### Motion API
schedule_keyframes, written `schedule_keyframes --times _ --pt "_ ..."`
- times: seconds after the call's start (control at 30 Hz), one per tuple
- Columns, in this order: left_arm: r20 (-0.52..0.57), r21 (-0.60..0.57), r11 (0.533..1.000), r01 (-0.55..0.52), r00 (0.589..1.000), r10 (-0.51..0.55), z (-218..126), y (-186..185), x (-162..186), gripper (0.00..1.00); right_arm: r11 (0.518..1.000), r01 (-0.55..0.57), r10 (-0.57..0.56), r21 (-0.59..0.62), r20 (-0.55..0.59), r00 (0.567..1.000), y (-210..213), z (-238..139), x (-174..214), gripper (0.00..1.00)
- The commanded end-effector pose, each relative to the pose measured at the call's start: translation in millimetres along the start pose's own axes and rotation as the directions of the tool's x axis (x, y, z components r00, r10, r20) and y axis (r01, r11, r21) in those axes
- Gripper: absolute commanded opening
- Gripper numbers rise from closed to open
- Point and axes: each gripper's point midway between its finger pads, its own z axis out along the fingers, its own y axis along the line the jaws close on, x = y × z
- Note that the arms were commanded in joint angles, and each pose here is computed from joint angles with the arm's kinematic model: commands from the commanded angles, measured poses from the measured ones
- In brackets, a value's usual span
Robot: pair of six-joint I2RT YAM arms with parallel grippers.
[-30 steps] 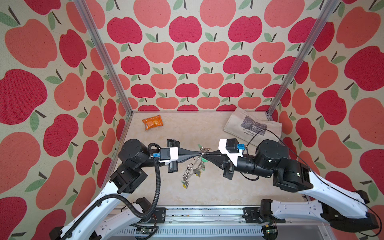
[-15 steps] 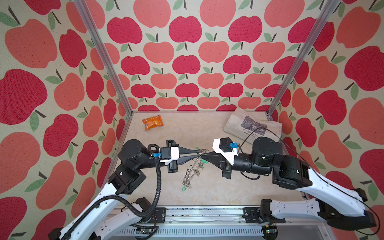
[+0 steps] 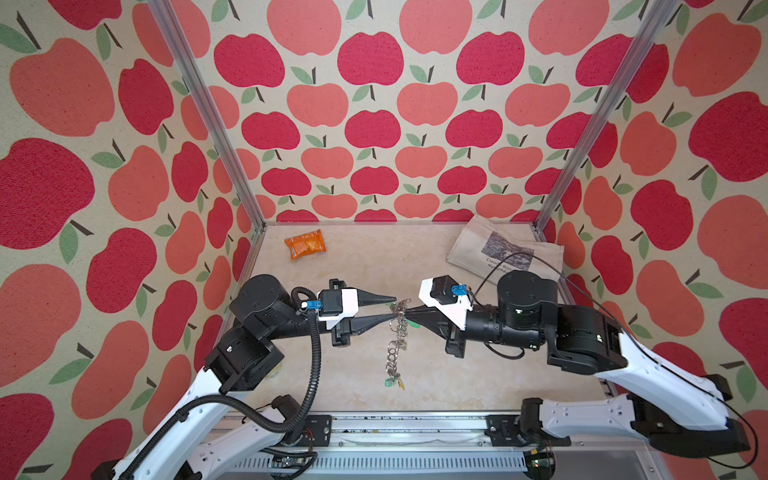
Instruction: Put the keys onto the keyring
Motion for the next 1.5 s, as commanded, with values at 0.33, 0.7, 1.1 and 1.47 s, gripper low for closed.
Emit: schedule_keyframes --times 0.33,0.7,1.1,1.47 --pt "-0.217 0.062 0.987 0.151 0.967 -0.135 2 -7 26 0.31 0.999 0.019 -0.020 0.028 0.029 0.999 -6 -8 -13 0.00" --pt "-0.244 0.080 0.981 0.174 0.958 -0.150 6 -8 32 0.29 0.999 0.024 -0.024 0.029 0.024 0.999 -6 -8 -14 0.00" --pt "-0.250 0.090 0.981 0.172 0.957 -0.144 11 -8 37 0.22 0.999 0.028 -0.028 0.020 0.018 0.999 -5 -6 -14 0.00" --pt "-0.255 0.095 0.981 0.170 0.957 -0.141 11 -10 38 0.00 0.999 0.033 -0.033 0.019 0.021 0.999 -4 -5 -15 0.00"
